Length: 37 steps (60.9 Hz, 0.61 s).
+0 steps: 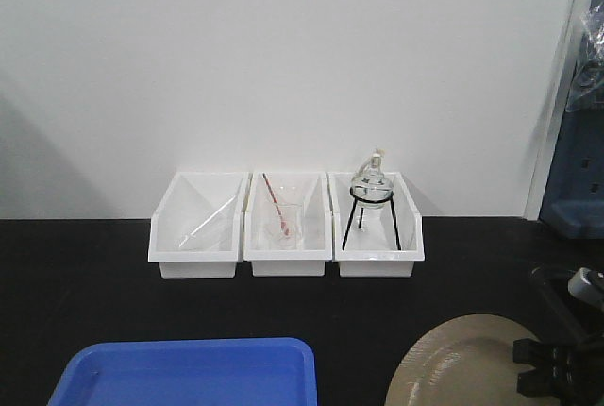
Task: Place disk in tray to left cabinet
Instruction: 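Grasp the rim of the beige plate with the right gripper, then lift the plate with the right gripper and carry it over the blue tray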
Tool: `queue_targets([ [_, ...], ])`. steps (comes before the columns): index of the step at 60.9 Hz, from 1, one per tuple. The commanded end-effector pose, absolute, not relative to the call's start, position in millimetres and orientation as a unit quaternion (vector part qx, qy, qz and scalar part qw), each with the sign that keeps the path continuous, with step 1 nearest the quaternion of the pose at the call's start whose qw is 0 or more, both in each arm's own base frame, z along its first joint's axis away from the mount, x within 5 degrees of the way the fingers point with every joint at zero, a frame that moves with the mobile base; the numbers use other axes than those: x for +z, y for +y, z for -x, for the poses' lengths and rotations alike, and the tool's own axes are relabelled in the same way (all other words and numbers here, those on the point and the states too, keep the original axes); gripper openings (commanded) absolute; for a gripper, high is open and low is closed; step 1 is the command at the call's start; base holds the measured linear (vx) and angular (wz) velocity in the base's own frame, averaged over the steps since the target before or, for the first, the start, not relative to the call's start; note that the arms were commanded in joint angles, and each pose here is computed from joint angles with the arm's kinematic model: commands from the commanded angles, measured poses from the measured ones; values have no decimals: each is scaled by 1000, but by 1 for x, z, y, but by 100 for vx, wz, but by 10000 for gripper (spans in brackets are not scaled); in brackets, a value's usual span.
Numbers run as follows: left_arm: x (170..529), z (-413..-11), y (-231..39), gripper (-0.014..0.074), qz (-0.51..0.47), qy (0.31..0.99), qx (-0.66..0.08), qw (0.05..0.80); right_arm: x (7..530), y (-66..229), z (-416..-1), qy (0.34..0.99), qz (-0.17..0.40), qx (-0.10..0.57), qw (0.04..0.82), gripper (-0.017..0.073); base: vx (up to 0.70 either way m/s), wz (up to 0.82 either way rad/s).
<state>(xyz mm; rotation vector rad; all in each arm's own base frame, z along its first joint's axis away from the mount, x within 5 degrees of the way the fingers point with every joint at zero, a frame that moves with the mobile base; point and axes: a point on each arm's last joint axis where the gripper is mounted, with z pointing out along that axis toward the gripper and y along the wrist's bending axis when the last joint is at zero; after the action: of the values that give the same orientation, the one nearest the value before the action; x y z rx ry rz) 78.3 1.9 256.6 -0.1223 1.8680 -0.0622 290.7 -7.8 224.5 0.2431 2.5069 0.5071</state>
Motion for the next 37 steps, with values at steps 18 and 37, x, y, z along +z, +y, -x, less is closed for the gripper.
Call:
queue_targets([
  [18, 274, -82, 1, 409, 50, 772, -34, 633, 274, 0, -291, 872, -139, 273, 381, -4, 0, 0],
  [37, 274, -82, 1, 409, 50, 772, -34, 633, 300, 23, -300, 772, -138, 451, 427, -4, 0, 0],
])
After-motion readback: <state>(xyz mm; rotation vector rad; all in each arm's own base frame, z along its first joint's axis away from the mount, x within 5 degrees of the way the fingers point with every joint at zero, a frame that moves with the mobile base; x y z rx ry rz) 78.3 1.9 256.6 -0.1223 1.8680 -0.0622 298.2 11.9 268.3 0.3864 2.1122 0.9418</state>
